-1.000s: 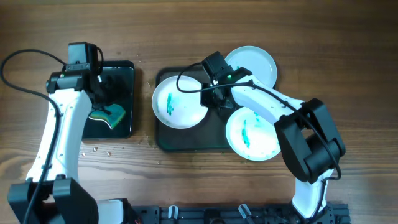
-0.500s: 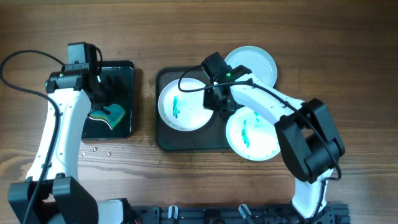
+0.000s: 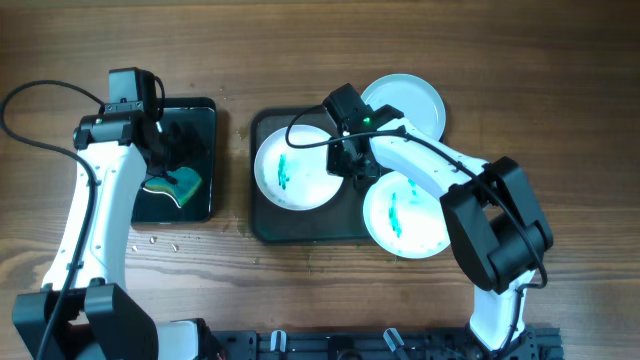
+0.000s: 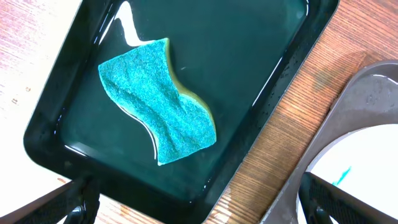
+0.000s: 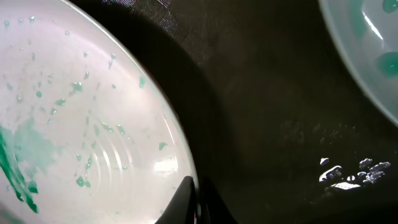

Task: Clean dirty plates on tray and stack at the side
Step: 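Grasp the green sponge with the left gripper and lift it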

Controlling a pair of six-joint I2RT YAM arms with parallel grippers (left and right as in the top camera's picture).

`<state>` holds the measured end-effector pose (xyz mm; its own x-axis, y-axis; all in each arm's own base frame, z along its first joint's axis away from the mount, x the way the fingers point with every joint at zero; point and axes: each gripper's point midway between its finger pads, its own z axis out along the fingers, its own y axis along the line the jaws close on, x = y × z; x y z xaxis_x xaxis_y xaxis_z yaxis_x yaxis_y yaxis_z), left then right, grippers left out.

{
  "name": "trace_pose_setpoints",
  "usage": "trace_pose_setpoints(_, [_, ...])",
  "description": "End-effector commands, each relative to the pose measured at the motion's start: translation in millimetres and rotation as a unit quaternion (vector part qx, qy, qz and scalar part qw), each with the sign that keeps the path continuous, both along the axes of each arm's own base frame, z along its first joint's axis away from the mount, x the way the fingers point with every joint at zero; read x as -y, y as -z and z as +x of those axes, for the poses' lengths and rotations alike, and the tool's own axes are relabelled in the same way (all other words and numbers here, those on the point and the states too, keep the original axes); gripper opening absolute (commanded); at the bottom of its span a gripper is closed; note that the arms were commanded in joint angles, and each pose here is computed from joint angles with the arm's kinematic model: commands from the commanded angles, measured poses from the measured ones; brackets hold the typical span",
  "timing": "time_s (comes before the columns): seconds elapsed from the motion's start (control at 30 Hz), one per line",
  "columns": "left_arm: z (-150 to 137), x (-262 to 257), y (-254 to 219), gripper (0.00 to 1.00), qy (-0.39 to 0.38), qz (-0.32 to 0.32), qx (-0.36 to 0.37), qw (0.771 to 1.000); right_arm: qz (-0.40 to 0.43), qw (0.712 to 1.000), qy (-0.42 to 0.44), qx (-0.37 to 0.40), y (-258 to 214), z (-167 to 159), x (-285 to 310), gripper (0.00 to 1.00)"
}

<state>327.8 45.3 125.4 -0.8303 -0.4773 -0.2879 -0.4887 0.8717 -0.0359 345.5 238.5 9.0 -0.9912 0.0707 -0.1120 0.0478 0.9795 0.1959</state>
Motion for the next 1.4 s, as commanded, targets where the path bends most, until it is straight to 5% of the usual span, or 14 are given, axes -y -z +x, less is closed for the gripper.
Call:
trace_pose_setpoints(0.0, [8, -5, 8, 1.0, -0.008, 0.006, -0.005, 1.0, 0.006, 1.0, 0.008, -0.006, 4, 3, -4, 0.04])
trace_pose_setpoints(0.17, [17, -26, 40, 0.96, -0.02, -0.008, -0.03, 0.999, 0.006, 1.0, 0.008, -0.006, 4, 3, -4, 0.04])
trace_pose_setpoints(0.33, [10, -47, 74, 0.6, -0.227, -0.064, -0.054, 0.97, 0.007, 1.0, 0.008, -0.005, 3, 3, -4, 0.04])
trace_pose_setpoints(0.6, [8, -42, 96, 0.42, -0.245, -0.067, -0.07, 0.965, 0.007, 1.0, 0.008, -0.004, 3, 4, -5, 0.04])
trace_pose_setpoints(0.87, [5, -42, 116, 0.46, -0.245, -0.064, -0.059, 0.966, 0.008, 1.0, 0.008, -0.004, 3, 4, -5, 0.04])
trace_pose_setpoints(0.97, [0, -41, 117, 0.68, -0.245, -0.064, -0.07, 0.965, 0.008, 1.0, 0.008, -0.004, 3, 4, -5, 0.04])
trace_pose_setpoints(1.1, [-7, -39, 117, 0.69, -0.244, -0.063, -0.085, 0.964, 0.01, 1.0, 0.007, -0.003, 3, 4, -6, 0.04])
trace_pose_setpoints(1.27, [1, -41, 117, 0.42, -0.244, -0.063, -0.067, 0.965, 0.01, 1.0, 0.007, -0.004, 3, 4, -6, 0.04])
trace_pose_setpoints(1.33, [2, -41, 117, 0.11, -0.243, -0.063, -0.066, 0.966, 0.01, 1.0, 0.007, -0.004, 3, 4, -6, 0.04])
trace_pose_setpoints(1.37, [2, -41, 117, 0.04, -0.243, -0.063, -0.067, 0.966, 0.011, 1.0, 0.007, -0.004, 3, 4, -6, 0.04])
